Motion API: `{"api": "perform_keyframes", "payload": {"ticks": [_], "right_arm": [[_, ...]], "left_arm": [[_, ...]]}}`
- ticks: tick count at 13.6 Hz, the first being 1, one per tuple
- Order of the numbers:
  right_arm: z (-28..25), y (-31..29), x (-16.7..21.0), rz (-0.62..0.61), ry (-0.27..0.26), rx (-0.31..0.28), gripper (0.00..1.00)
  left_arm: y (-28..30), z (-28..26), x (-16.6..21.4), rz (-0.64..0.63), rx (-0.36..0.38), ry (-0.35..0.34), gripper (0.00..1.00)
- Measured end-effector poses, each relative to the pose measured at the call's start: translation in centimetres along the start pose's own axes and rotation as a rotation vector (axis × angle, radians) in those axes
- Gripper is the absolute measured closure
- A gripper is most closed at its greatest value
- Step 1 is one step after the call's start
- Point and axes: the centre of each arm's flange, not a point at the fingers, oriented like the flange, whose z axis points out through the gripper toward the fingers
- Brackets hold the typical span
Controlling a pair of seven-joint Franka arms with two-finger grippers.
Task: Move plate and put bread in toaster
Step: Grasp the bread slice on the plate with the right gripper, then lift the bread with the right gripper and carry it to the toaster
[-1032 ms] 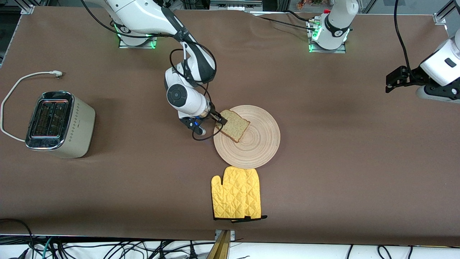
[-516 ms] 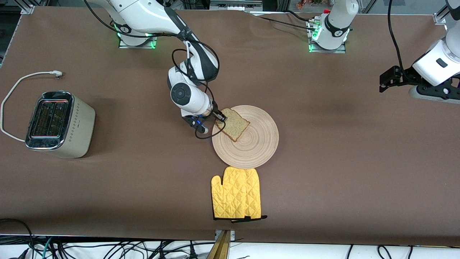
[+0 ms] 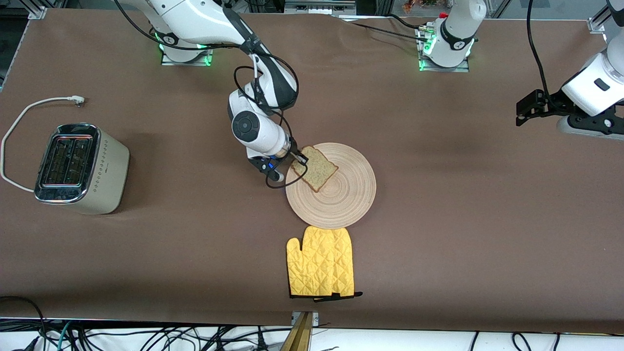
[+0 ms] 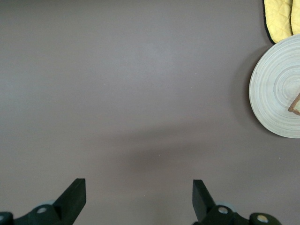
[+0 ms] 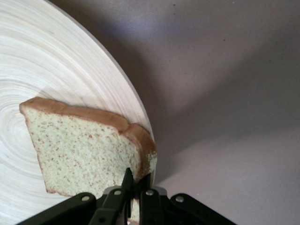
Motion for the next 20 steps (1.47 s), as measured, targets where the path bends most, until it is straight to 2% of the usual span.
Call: {"api": "perform_keyframes", "payload": {"ticks": [2,4,6,10,12,15,17,20], "right_arm": [[-0.6,-0.4,0.0,-0.003,0.000,0.007,0.92],[-2.2,-1.2,0.1,-0.008,-0.021,-0.016,0.92],[-5.8,-2.3,1.2,-0.017,-0.043,-0.062,0.92],[-15.7,-2.5,5.1,-0.105,-0.033,-0.182,0.92],[-21.1,-0.8,8.6,-0.198,-0.052,-0.218,0.92],[-28.6,5.2,16.4,-0.355,-0.087,-0.274,0.92],[-32.0,9.7,20.3,-0.450,-0.101,-0.334,0.92],[-36.1,15.1,23.8,-0.542,-0.098,-0.443,0.92]], "left_arm": [[0.0,0.0,0.0,0.000,0.000,0.000,0.00],[0.0,0.0,0.0,0.000,0.000,0.000,0.00],[0.0,0.0,0.0,0.000,0.000,0.000,0.00],[0.0,0.0,0.0,0.000,0.000,0.000,0.00],[0.0,0.0,0.0,-0.001,0.000,0.000,0.00],[0.0,0.0,0.0,-0.001,0.000,0.000,0.00],[0.0,0.0,0.0,-0.001,0.000,0.000,0.00],[0.0,0.0,0.0,-0.001,0.000,0.000,0.00]]}}
